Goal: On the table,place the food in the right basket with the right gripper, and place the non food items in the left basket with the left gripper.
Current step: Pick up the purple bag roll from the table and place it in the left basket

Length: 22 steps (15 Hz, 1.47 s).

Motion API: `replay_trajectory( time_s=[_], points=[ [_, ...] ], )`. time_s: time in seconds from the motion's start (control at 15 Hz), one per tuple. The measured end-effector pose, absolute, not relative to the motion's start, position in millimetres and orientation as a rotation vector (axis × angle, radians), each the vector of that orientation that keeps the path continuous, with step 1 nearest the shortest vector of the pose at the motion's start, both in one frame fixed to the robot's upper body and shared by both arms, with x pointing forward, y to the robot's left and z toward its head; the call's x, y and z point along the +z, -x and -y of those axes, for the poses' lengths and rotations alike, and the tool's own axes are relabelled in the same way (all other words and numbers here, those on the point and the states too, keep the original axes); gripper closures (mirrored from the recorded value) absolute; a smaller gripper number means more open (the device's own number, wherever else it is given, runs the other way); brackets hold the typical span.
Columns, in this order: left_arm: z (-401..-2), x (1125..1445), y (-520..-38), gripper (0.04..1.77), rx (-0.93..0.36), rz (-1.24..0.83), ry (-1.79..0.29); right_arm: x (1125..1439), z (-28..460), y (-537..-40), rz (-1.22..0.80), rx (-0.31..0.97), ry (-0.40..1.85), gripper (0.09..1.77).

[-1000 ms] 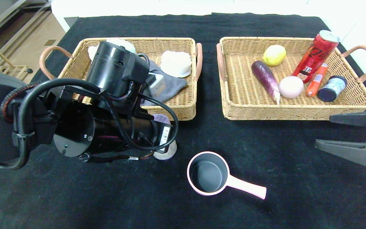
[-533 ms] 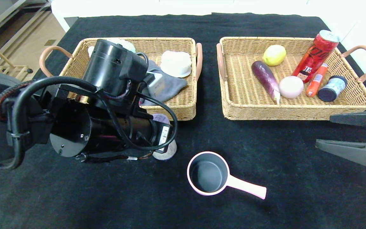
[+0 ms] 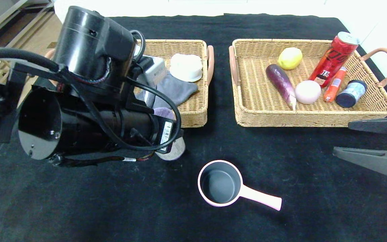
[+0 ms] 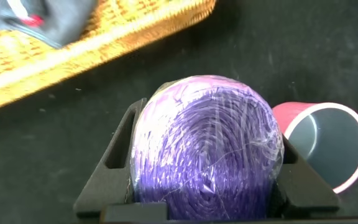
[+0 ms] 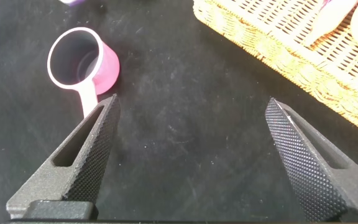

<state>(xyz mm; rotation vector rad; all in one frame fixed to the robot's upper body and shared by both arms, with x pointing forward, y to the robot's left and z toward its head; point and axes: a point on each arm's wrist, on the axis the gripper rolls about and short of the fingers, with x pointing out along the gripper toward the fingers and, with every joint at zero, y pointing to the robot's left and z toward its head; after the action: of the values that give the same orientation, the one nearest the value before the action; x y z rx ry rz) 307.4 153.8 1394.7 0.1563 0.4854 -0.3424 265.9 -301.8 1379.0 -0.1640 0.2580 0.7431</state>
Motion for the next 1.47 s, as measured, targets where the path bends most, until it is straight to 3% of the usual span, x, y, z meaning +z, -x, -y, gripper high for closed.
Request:
replay_trajectory(
  time_s=[0.53, 1.2, 1.47],
  points=[
    [-172, 1449, -303, 0.87, -0.336, -0.301, -0.161, 1379, 302, -267, -0.261, 0.742, 0.162, 0.15],
    [-196, 1483, -352, 0.87, -0.234, -0.170, -0.114, 1379, 304, -268, -0.261, 0.732, 0.161, 0.15],
    [-202, 1493, -381, 0.87, -0.255, -0.026, -0.121, 1379, 304, -268, -0.258, 0.730, 0.161, 0.15]
  ],
)
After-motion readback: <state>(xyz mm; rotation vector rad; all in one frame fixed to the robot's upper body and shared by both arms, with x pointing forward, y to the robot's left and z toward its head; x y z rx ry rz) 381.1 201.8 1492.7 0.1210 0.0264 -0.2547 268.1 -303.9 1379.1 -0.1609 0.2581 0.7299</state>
